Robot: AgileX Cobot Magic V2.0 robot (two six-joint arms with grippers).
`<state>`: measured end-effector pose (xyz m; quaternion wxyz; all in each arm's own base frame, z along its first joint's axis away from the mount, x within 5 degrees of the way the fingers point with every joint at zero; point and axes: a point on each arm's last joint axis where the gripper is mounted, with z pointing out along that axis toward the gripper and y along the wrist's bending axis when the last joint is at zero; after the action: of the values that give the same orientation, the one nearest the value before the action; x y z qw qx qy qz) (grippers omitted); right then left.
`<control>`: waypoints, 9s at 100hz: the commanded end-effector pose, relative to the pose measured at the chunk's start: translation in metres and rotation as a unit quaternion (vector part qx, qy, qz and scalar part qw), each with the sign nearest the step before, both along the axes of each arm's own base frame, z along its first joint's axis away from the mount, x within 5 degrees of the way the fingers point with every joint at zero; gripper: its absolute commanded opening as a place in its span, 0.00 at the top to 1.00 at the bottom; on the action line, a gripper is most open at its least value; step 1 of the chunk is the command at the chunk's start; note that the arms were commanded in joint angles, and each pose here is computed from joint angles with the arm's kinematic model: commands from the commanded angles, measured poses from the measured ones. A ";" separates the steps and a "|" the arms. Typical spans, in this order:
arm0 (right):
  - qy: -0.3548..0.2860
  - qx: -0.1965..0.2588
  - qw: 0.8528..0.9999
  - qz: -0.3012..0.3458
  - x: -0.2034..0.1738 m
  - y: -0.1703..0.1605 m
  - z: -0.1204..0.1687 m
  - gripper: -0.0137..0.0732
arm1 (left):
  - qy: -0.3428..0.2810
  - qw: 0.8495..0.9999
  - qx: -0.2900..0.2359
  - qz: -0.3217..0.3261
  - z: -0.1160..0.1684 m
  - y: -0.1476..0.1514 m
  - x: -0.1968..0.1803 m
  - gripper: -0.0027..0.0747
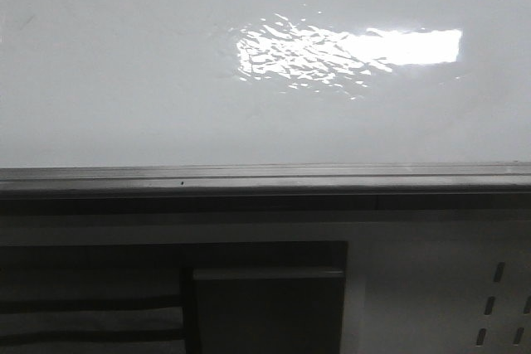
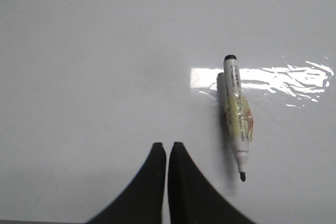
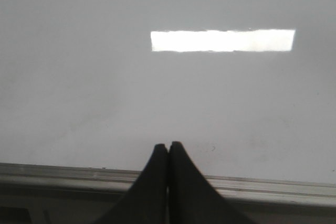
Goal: Write number 4 on whiteboard
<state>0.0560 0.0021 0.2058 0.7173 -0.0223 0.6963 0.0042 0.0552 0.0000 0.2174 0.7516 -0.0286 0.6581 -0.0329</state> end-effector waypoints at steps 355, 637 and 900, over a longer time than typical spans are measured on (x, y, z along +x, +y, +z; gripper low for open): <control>0.092 -0.015 0.996 -0.013 0.003 -0.002 0.151 0.29 | 0.291 0.951 0.010 -0.109 0.054 -0.056 0.178 0.31; 0.210 -0.293 0.730 0.580 0.124 0.165 0.185 0.64 | 0.283 0.649 0.391 -0.588 0.157 -0.208 0.101 0.99; 0.330 -0.070 0.893 0.299 0.191 0.136 0.148 0.90 | 0.203 0.919 0.116 -0.316 0.146 -0.066 0.059 0.51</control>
<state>0.2361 0.1365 0.3437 0.3680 -0.2884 0.8654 0.1801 0.1101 -0.0663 0.3504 0.5171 0.2903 0.7855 -0.1769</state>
